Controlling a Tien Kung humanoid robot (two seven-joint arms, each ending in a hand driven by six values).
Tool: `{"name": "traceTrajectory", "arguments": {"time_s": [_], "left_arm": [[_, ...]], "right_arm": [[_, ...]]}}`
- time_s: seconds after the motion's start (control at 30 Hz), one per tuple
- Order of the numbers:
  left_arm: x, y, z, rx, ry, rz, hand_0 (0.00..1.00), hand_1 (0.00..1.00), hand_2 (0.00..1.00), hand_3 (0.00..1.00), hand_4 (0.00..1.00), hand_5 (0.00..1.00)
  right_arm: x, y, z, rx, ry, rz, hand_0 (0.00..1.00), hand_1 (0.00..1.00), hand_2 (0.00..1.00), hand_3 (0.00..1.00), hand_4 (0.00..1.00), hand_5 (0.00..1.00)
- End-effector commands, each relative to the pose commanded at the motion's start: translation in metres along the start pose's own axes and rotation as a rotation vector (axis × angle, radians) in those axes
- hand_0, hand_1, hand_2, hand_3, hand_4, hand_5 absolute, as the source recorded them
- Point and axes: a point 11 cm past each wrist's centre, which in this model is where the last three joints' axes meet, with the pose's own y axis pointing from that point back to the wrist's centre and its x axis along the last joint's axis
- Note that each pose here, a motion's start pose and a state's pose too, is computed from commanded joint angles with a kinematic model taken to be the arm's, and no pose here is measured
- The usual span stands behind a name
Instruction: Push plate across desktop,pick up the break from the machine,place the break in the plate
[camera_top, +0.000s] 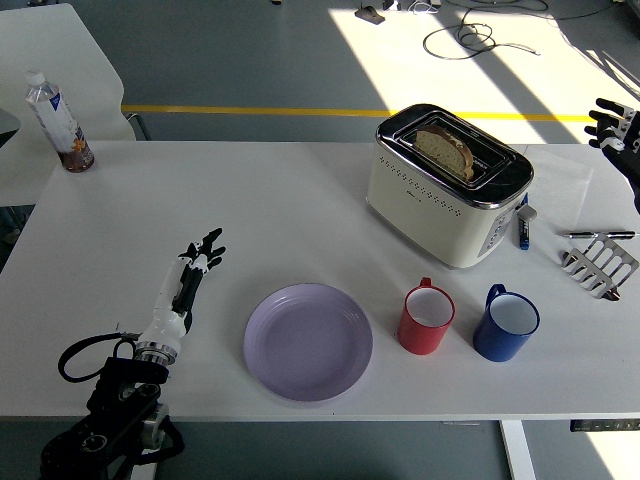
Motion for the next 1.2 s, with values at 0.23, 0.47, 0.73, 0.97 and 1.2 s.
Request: {"name": "traceTrajectory", "arguments": {"time_s": [0.23,0.47,0.73,0.97,1.2], "left_arm": [[0.050,0.002,0.029,-0.005,0.062,0.118,0.795,0.819,0.883,0.815,0.518,0.998],[0.079,0.004,0.049,-0.029,0.071,0.143,0.798,0.820,0.881,0.812,0.521,0.998],[0.089,0.008,0.056,-0.025,0.068,0.141,0.797,0.823,0.878,0.805,0.531,0.982],[0.095,0.009,0.061,-0.040,0.066,0.152,0.800,0.823,0.879,0.805,0.517,0.973],[0.098,0.013,0.054,-0.024,0.061,0.164,0.797,0.823,0.879,0.804,0.517,0.974]], "right_arm": [[-0.014,-0.021,-0.026,0.031,0.237,-0.027,0.853,0.802,0.834,0.836,0.671,0.239],[-0.048,-0.045,-0.051,0.036,0.553,-0.111,0.823,0.787,0.810,0.837,0.694,0.190],[-0.095,-0.061,-0.058,0.022,0.754,-0.219,0.817,0.780,0.792,0.835,0.717,0.194],[-0.125,-0.074,-0.064,0.029,0.844,-0.234,0.780,0.728,0.699,0.792,0.737,0.221],[-0.155,-0.078,-0.059,-0.024,0.851,-0.300,0.779,0.717,0.684,0.788,0.749,0.250]]}}
